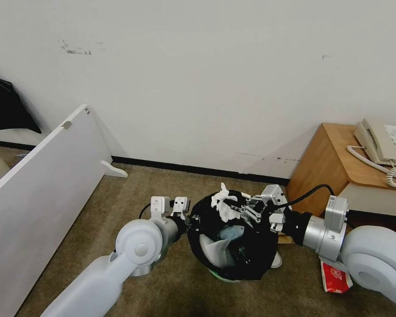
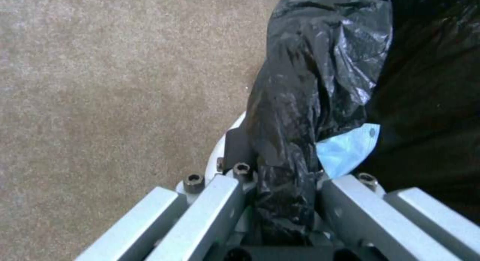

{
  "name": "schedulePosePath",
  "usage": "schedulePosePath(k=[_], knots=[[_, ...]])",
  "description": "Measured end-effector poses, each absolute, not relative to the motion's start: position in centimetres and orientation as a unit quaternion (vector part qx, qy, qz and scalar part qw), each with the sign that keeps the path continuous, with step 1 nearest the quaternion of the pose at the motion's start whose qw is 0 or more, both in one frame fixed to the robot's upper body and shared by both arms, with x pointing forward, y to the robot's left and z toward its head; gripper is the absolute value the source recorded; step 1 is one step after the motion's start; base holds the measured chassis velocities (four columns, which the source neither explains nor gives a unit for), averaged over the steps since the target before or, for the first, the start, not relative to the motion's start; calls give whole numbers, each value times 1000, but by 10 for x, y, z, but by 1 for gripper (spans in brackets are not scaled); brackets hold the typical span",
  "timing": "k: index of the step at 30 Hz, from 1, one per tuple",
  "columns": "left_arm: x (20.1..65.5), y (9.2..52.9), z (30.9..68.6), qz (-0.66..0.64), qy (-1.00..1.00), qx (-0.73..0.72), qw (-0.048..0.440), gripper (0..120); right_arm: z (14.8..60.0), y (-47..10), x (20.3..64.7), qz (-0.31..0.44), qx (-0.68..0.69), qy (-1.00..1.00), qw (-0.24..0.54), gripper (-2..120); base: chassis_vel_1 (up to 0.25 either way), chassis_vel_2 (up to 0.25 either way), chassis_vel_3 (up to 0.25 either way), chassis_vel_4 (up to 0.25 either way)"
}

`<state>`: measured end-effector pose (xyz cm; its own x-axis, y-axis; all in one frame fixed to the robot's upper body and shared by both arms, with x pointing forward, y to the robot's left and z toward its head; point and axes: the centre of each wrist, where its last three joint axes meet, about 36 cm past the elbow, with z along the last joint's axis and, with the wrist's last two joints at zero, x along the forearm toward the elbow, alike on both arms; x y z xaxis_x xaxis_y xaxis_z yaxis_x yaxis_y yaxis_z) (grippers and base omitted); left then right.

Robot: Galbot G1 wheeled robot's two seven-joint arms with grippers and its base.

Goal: Pick up the trash bin, then pick up the garbage from the floor and place it into the trash bin.

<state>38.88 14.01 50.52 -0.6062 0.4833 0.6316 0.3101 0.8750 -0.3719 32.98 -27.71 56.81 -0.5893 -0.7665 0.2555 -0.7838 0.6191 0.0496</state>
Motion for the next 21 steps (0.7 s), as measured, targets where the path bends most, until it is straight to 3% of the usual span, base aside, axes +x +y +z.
schedulePosePath(k=[12,21], knots=[[392,141,512,121,-891,-223,376,2,559,-276,329,32,435,-889,139,46,0,0,0,0],[395,142,513,126,-893,-218,374,2,553,-276,329,37,435,-888,147,48,0,0,0,0]])
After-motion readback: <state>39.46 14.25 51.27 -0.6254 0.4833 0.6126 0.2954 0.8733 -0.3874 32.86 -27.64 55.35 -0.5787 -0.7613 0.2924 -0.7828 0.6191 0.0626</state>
